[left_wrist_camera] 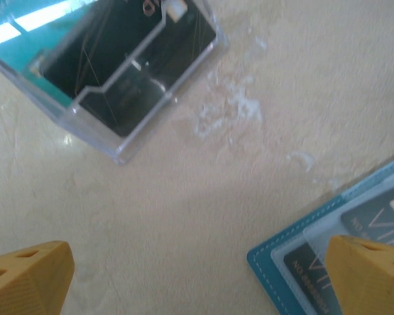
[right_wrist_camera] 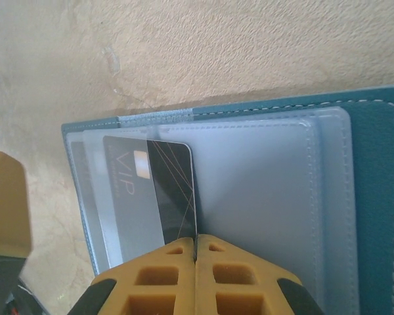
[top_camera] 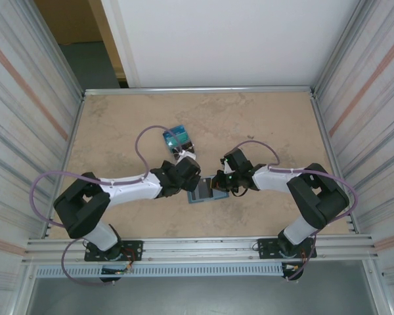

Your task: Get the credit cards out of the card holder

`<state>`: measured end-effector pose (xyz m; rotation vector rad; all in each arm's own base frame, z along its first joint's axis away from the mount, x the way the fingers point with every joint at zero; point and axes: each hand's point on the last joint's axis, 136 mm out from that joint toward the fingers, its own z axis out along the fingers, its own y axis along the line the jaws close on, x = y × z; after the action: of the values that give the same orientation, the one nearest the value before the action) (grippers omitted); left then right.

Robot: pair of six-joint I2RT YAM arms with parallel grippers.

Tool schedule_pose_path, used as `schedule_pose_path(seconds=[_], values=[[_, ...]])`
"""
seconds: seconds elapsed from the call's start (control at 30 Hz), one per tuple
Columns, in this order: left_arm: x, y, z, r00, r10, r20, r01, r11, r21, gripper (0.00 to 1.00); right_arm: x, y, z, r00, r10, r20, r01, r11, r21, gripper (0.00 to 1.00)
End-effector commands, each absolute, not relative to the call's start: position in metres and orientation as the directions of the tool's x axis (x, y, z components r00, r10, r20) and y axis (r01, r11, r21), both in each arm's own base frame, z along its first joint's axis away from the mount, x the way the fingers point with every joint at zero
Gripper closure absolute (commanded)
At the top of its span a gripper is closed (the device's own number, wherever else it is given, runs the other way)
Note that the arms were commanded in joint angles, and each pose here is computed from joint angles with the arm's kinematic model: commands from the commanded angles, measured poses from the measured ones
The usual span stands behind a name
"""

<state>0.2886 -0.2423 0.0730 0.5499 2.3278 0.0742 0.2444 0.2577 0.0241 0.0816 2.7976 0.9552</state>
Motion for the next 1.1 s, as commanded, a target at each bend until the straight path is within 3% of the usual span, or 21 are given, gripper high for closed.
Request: schedule_pose_path(seconds=[0.0,1.07], values=[[0.301,-0.256,0.089,-0.593,0.427,-0.683,0.392,0.894,0.219,0.01,0.251,0.255,0.026,-0.972,0.15,-0.18,0.017,0.81,0.586,0.98],[0.285,-0.259,0.041,-0.625,0.593,-0.508,0.489,0.805,0.337,0.01,0.26,0.24,0.042,-0.972,0.13,-0.197,-0.008,0.816,0.578,0.97]])
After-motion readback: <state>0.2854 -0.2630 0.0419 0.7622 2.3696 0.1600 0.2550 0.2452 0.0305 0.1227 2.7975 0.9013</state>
